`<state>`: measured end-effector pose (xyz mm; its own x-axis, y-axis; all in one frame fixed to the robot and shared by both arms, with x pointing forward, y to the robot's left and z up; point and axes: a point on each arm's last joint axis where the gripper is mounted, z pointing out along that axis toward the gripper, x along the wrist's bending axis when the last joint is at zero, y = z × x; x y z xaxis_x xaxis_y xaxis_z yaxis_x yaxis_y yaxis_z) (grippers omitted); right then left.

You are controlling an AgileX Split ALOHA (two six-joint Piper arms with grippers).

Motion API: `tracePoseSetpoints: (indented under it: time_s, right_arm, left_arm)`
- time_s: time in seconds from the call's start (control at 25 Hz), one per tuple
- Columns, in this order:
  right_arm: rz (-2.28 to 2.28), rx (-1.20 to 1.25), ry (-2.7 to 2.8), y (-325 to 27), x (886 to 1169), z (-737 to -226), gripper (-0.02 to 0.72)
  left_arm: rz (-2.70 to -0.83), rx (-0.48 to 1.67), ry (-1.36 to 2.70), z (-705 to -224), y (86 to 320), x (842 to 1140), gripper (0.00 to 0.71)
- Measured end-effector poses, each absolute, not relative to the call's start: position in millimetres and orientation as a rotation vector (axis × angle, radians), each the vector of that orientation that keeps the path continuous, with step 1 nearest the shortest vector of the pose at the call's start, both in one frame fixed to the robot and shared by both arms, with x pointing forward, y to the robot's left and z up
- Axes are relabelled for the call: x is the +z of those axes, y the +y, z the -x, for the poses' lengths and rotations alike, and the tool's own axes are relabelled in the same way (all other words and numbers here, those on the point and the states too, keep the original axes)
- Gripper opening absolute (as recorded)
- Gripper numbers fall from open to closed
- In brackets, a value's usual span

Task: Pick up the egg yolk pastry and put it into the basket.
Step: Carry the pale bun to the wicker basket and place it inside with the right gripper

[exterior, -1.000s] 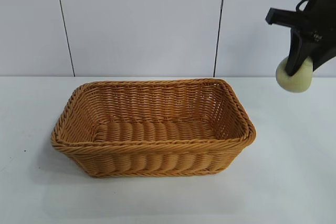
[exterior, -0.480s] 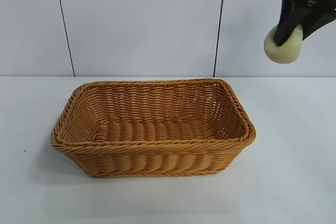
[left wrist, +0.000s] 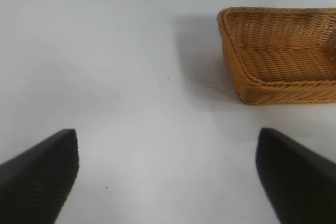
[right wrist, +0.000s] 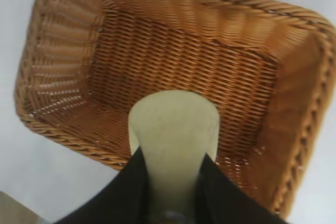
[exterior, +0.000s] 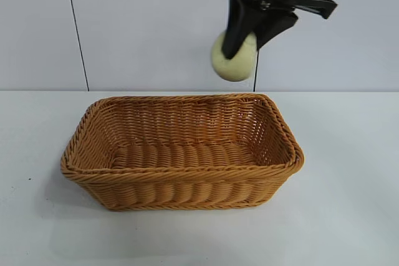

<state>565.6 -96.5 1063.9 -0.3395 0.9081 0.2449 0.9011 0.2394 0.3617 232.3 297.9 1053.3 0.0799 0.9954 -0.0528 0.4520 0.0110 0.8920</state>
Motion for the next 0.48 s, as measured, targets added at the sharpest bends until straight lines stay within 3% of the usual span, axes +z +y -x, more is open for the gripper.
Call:
tracePoseSetpoints:
  time_s: [0.24,0.48]
  right_arm:
    - [-1.752,0.737,2.486,-66,1045,-564,0.136]
    - [-1.791,0.669,2.457,-55,996,-585,0.136]
  left_arm:
    - [-1.558,0.858,1.486,-232,298,1053,0.675]
    - [-1.557,0.858,1.485,-232,298,1053,0.675]
